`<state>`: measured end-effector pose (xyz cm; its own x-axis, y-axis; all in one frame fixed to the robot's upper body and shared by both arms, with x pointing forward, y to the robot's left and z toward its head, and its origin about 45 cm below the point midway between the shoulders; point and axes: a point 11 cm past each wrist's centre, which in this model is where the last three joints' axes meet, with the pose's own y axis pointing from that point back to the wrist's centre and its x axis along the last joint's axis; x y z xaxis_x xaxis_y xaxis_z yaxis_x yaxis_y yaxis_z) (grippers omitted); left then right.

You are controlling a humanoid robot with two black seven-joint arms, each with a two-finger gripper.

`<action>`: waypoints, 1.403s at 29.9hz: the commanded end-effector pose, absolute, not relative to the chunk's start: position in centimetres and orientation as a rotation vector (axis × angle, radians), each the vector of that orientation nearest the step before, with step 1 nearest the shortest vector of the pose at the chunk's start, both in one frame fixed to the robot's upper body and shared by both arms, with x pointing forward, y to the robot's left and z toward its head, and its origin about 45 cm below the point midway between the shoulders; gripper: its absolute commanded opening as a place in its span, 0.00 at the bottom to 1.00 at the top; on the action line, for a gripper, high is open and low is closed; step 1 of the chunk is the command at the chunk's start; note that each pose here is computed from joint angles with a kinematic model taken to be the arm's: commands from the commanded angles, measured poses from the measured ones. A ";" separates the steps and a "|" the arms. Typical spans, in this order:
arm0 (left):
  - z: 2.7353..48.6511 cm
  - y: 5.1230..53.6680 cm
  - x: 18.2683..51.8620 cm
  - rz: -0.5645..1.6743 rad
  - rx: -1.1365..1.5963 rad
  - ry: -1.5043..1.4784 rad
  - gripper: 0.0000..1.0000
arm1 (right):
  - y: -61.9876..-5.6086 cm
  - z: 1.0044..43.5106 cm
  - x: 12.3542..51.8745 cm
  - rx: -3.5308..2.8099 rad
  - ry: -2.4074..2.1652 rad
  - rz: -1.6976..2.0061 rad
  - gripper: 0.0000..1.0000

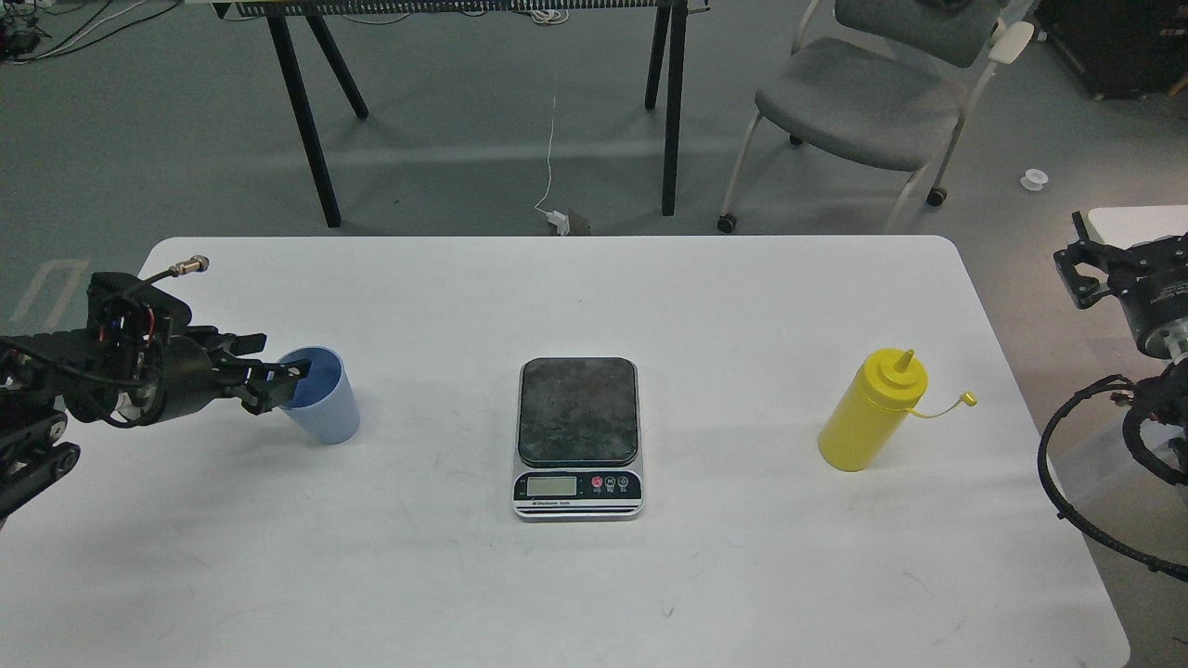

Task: Pour seasoning into cup on scale with both arms
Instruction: 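Close the left gripper around the light blue cup, then carry the cup with the left gripper and lower it onto the scale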

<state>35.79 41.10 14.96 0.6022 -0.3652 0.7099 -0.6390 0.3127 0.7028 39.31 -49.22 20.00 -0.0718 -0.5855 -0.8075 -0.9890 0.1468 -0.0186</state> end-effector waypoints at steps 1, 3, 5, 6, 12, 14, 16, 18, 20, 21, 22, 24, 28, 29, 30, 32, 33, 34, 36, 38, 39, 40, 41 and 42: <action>14.6 40.8 35.6 0.215 1.278 -0.976 0.42 | -49.2 19.8 39.2 -1.517 1.746 0.754 1.00; 14.6 40.9 35.6 0.214 1.275 -0.974 0.31 | -49.3 19.7 39.1 -1.516 1.748 0.756 1.00; 14.6 40.8 35.6 0.214 1.272 -0.973 0.24 | -49.3 19.7 39.1 -1.516 1.748 0.756 1.00; 14.6 40.9 35.5 0.212 1.276 -0.969 0.18 | -49.3 19.7 39.1 -1.516 1.748 0.756 1.00; 14.6 40.8 35.6 0.227 1.265 -0.959 0.06 | -49.4 19.3 38.7 -1.510 1.759 0.764 1.00; 14.8 40.8 35.7 0.244 1.257 -0.951 0.03 | -49.4 19.1 38.7 -1.509 1.762 0.766 1.00; 14.9 40.7 35.8 0.257 1.249 -0.947 0.01 | -49.5 19.0 38.6 -1.508 1.765 0.768 1.00; 15.1 40.4 36.0 0.260 1.239 -0.951 0.00 | -49.6 18.9 38.4 -1.506 1.770 0.770 1.00; 15.5 40.1 36.2 0.264 1.230 -0.961 0.00 | -49.7 18.8 38.3 -1.505 1.774 0.771 1.00; 15.9 39.7 36.5 0.265 1.218 -0.970 0.00 | -49.7 18.8 38.3 -1.504 1.773 0.770 1.00; 16.6 38.7 37.0 0.262 1.192 -0.992 0.00 | -49.9 18.8 38.1 -1.504 1.779 0.767 1.00; 17.9 36.4 37.5 0.236 1.139 -1.024 0.00 | -50.4 18.9 37.9 -1.504 1.791 0.761 1.00; 20.5 31.4 38.0 0.131 1.064 -1.027 0.00 | -50.8 18.8 37.5 -1.500 1.803 0.760 1.00; 21.4 29.8 38.2 0.102 1.042 -1.038 0.00 | -51.2 18.9 37.3 -1.493 1.808 0.754 1.00; 22.0 28.2 38.4 0.077 1.017 -1.050 0.00 | -51.5 19.1 37.2 -1.487 1.812 0.745 1.00; 22.8 24.4 38.9 0.033 0.973 -1.074 0.00 | -52.1 19.3 36.9 -1.475 1.818 0.734 1.00; 23.2 22.3 39.2 0.015 0.951 -1.088 0.00 | -52.3 19.3 36.7 -1.470 1.823 0.732 1.00; 23.5 20.4 39.4 0.000 0.934 -1.103 0.00 | -52.5 19.4 36.7 -1.472 1.827 0.727 1.00; 23.8 18.1 39.7 -0.020 0.922 -1.117 0.00 | -52.8 19.7 36.6 -1.471 1.831 0.718 1.00; 23.4 16.7 39.7 -0.033 0.921 -1.115 0.00 | -52.8 19.7 36.6 -1.473 1.832 0.718 1.00; 23.0 15.8 39.6 -0.041 0.919 -1.112 0.00 | -52.9 19.6 36.5 -1.471 1.833 0.719 1.00; 22.4 15.1 39.5 -0.052 0.920 -1.107 0.00 | -52.9 19.6 36.5 -1.471 1.833 0.719 1.00; 21.8 14.1 39.3 -0.064 0.917 -1.106 0.00 | -52.9 19.7 36.5 -1.471 1.834 0.717 1.00; 21.3 13.5 39.1 -0.077 0.917 -1.102 0.00 | -52.9 19.6 36.5 -1.472 1.836 0.718 1.00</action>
<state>39.49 15.60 22.56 0.4842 -0.4592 0.7448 -0.3957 0.6443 0.6545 36.56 -52.84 19.63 -0.1385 -0.6073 -0.7823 -0.9773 0.2119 0.0085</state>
